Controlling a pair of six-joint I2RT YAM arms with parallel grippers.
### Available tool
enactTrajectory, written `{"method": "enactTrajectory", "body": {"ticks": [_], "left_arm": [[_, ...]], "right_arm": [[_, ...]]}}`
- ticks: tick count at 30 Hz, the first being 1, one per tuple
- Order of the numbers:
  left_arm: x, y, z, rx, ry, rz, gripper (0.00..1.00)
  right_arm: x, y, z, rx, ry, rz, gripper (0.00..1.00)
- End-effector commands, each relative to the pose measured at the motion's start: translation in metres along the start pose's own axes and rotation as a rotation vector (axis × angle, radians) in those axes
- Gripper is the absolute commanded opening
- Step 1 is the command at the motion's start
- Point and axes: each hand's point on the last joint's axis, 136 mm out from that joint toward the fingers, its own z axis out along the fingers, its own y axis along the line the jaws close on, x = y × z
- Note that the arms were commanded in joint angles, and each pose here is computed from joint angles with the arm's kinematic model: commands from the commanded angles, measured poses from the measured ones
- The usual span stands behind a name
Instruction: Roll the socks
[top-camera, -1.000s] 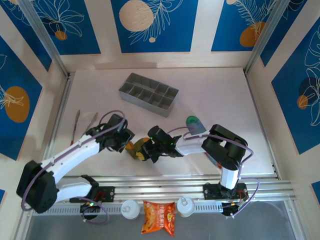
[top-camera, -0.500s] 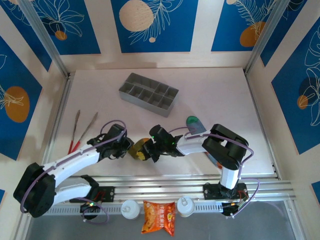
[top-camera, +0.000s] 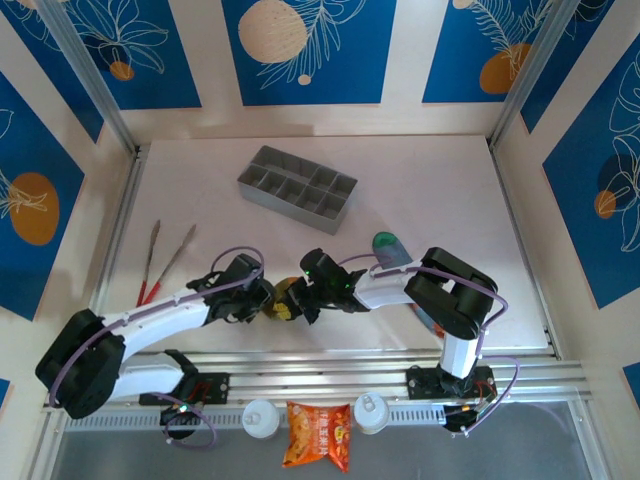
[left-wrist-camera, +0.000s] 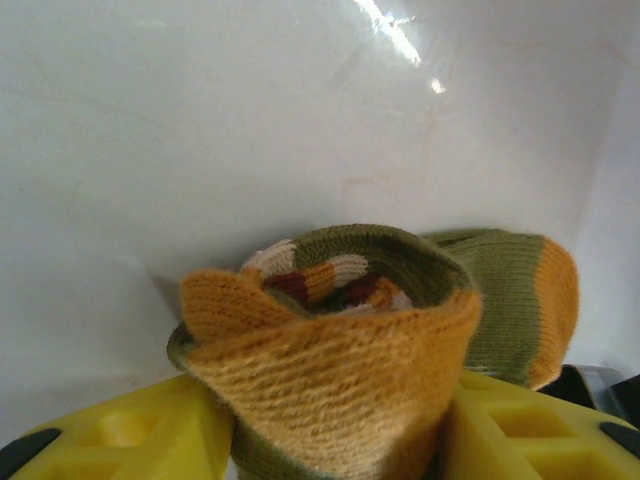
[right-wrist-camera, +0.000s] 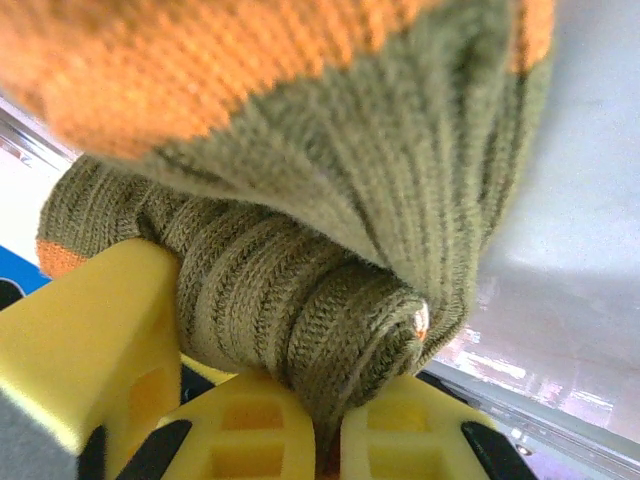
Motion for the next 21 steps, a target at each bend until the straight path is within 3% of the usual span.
{"method": "enactTrajectory", "body": {"ticks": [1,6,9,11,13,16,18,21], "left_arm": [[0.028,0.035,0.012,-0.11,0.108,0.012,0.52],[0.036,0.043,0.023,-0.143,0.141,0.004,0.51],[0.041,0.05,0.029,-0.176,0.163,-0.001,0.41],[0.044,0.056,0.032,-0.198,0.18,-0.018,0.26],[0.047,0.063,0.033,-0.215,0.189,-0.039,0.01],[0.047,0.074,0.029,-0.258,0.181,-0.061,0.0],[0.045,0.076,0.027,-0.264,0.171,-0.069,0.0],[0.043,0.077,0.026,-0.267,0.155,-0.069,0.0]], "right_arm": [[-0.071,-0.169,-0.017,0.484,-0.262,0.393,0.0],[-0.072,-0.172,-0.017,0.516,-0.26,0.373,0.0],[-0.073,-0.173,-0.02,0.556,-0.259,0.318,0.0],[-0.075,-0.17,-0.023,0.596,-0.257,0.246,0.0],[-0.075,-0.162,-0.026,0.644,-0.233,0.128,0.01],[-0.071,-0.138,-0.029,0.685,-0.208,-0.116,0.31],[-0.063,-0.122,-0.034,0.652,-0.214,-0.23,0.44],[-0.05,-0.095,-0.051,0.527,-0.238,-0.302,0.49]]}}
